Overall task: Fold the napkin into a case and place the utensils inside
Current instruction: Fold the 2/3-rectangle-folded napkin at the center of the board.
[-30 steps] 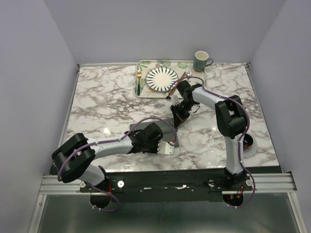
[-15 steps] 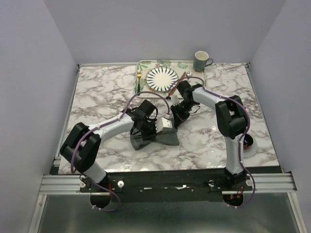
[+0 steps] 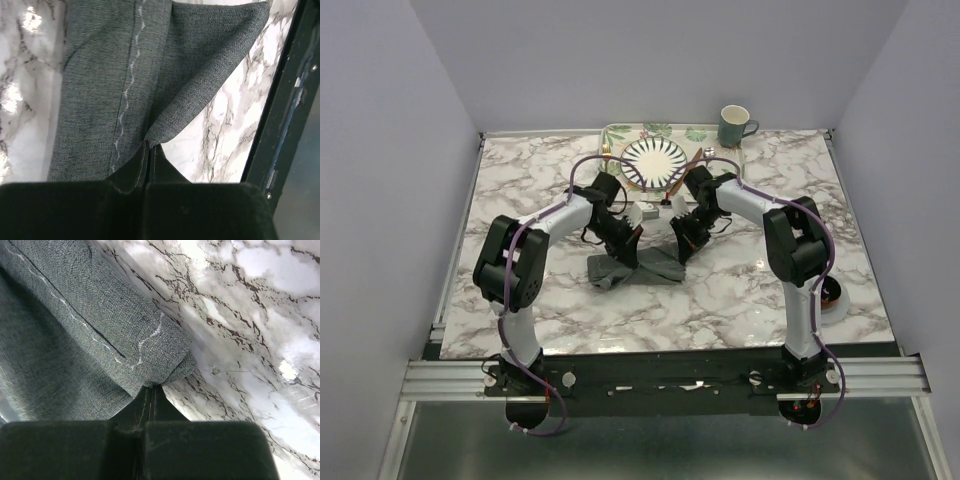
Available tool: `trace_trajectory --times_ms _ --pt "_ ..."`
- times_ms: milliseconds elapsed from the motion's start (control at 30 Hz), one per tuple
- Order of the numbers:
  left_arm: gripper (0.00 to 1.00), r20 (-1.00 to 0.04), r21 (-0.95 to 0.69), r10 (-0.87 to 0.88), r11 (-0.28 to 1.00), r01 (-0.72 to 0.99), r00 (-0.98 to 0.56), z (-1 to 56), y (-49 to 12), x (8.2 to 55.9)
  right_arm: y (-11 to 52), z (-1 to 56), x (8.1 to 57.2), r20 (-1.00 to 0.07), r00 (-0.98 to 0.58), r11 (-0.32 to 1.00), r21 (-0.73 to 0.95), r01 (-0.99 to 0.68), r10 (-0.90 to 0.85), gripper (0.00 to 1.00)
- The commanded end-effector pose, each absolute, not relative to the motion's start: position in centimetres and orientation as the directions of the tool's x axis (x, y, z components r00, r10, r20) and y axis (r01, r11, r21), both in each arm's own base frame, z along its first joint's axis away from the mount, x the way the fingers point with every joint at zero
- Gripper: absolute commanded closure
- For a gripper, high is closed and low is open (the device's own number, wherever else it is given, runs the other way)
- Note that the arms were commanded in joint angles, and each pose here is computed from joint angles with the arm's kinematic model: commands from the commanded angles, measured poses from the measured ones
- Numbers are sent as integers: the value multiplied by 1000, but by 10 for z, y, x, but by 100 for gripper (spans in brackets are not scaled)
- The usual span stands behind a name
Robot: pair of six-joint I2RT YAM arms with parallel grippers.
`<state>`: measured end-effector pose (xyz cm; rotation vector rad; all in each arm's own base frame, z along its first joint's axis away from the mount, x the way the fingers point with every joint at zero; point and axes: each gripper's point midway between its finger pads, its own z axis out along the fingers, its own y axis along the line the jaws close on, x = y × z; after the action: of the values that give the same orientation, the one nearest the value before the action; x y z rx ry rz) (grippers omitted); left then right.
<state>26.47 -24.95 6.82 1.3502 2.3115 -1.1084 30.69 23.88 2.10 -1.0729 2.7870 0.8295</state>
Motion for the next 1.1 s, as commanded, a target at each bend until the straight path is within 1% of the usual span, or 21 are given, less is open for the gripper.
trace_trajectory --times_ms 0,333,700,800,1067 --pt "100 -521 -613 563 277 740 -642 80 -254 273 219 -1 319 -214 -720 636 349 -688 -660 99" --pt "100 -408 -747 447 338 572 -796 63 -243 299 221 0 323 -230 -705 623 341 -704 -671 99" --pt "100 -344 -816 368 339 469 -864 77 -248 311 220 3 326 -258 -666 586 326 -742 -700 99" --pt "100 -326 -816 368 356 456 -871 70 -248 316 220 4 327 -265 -656 576 322 -751 -707 99" --pt "100 -180 -848 318 429 311 -931 30 -231 325 218 5 331 -270 -637 564 303 -768 -722 99"
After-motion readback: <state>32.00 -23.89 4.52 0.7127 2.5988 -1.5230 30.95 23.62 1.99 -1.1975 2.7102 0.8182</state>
